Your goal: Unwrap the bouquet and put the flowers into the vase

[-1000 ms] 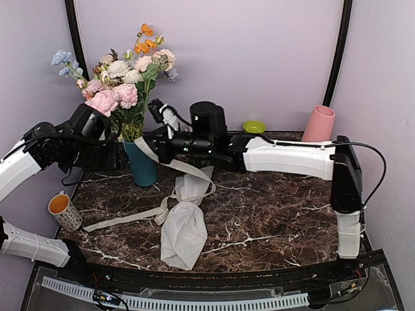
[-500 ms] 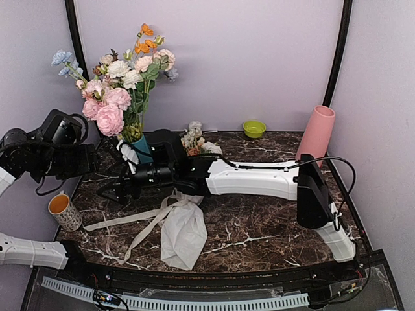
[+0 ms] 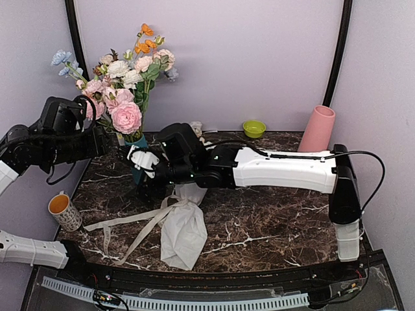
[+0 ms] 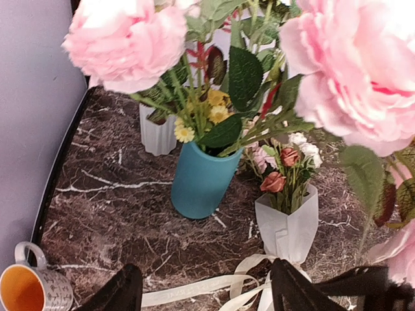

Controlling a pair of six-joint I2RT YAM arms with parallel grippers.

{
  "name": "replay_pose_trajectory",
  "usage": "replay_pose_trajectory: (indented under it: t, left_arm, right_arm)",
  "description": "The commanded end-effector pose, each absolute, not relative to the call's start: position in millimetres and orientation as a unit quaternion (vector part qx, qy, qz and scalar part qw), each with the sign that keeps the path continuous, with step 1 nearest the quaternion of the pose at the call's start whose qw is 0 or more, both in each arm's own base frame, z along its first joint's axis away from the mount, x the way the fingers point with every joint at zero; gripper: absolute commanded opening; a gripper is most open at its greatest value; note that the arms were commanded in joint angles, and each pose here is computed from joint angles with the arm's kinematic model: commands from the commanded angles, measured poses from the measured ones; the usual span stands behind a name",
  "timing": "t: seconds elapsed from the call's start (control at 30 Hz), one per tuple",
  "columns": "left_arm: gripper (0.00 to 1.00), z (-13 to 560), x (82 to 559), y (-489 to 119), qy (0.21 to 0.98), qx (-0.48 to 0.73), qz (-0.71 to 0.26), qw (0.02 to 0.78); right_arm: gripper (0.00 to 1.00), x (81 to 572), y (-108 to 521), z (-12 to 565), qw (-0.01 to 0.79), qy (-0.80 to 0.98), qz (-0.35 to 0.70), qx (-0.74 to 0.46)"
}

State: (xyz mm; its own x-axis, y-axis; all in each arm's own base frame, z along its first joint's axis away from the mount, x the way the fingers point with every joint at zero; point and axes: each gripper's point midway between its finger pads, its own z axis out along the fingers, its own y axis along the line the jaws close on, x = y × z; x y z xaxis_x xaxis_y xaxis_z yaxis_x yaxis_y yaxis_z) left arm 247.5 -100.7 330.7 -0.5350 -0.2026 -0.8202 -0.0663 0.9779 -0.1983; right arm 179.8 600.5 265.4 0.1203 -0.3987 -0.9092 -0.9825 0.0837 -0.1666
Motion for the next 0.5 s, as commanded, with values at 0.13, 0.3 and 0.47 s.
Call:
replay_pose_trajectory:
  t: [0.13,0.3,0.47]
  left_arm:
    - [0.69,345,266,-137,0.854,0.008,-0.106,0.509]
    - [0.66,323,262,-180,0.871,0.092,-0.161,0.454]
    - [0.64,290,256,-212,0.886,0.125,-0.211,0.394]
  right_arm:
    - [0.99,166,537,243,0.427,0.639,0.274,-0.579]
    - [0.99,157,500,246,0.385,0.646,0.314,-0.58]
    - [0.99,161,450,231,0.346,0.668,0.305,-0.584]
